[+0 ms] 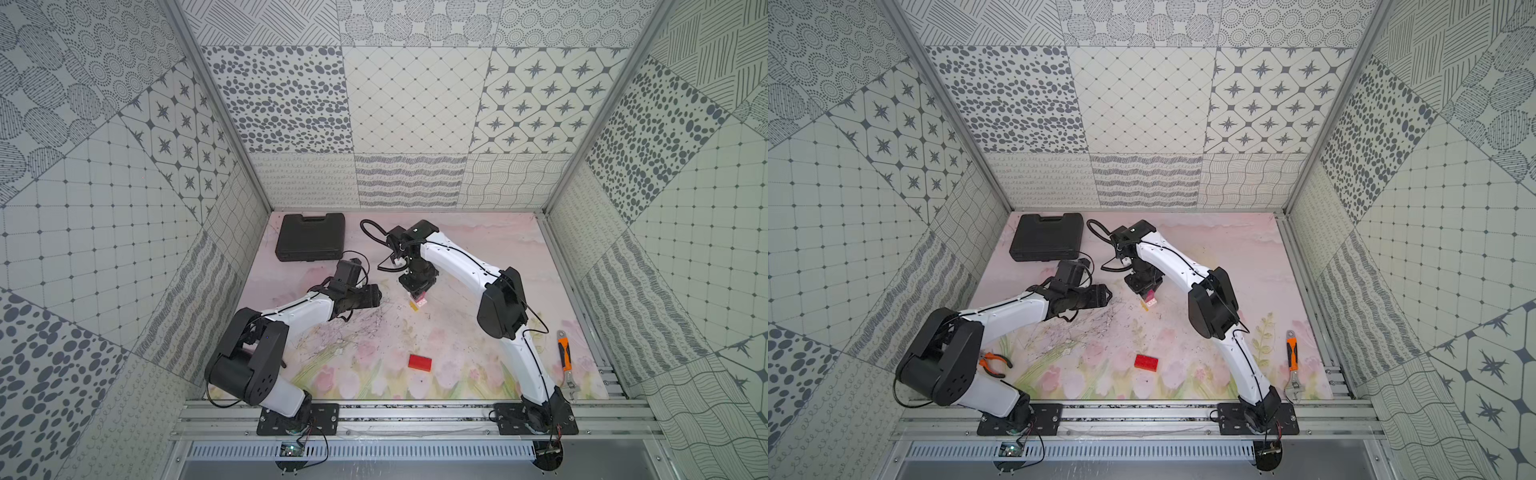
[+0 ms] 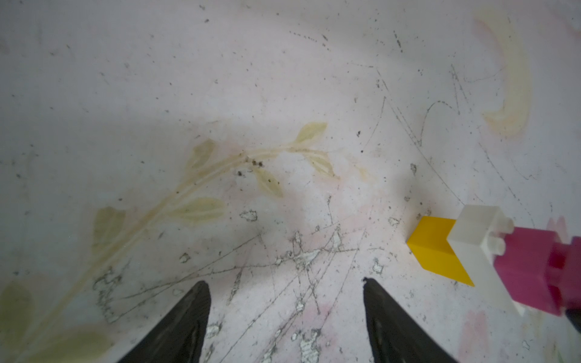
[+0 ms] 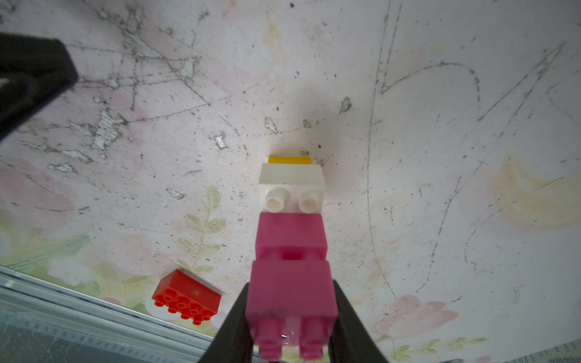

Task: Assemble the letter f with lego
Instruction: Assemble the lego brick with the lego brick.

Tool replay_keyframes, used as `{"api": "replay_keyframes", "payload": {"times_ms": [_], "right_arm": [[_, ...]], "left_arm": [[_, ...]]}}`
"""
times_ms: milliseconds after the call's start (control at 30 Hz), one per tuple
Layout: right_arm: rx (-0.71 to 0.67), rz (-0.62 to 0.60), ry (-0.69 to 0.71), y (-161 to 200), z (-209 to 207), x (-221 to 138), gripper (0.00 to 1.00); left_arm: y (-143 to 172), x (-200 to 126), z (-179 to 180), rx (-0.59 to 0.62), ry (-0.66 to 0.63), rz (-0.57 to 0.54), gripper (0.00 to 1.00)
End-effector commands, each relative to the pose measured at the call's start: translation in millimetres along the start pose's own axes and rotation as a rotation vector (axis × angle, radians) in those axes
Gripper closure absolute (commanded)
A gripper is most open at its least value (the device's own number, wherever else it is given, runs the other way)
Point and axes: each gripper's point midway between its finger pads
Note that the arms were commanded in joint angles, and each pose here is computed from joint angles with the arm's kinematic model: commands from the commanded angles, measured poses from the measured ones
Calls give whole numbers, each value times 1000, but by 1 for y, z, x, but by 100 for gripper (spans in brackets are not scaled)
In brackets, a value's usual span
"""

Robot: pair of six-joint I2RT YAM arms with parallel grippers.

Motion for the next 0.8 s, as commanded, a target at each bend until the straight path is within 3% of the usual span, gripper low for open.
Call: {"api": "replay_keyframes", "payload": {"times_ms": [0,333,767], "right_arm": [[1,94,5,8,-1,30,64],[29,126,48,10,-6,42,63],[28,82,54,2,-6,34,60]], "left_arm": [[-3,0,-3,27,6,-12,23],[-2,1,-4,27,7,-9,23],[-3,2,-5,28,12,-8,22]]}}
Point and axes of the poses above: each gripper's point midway between its finger pads, its own x axis out along the fingers, its own z axis along the line the jaws close on, y = z × x, and after that the axes turned 1 degree about -x, right-handed
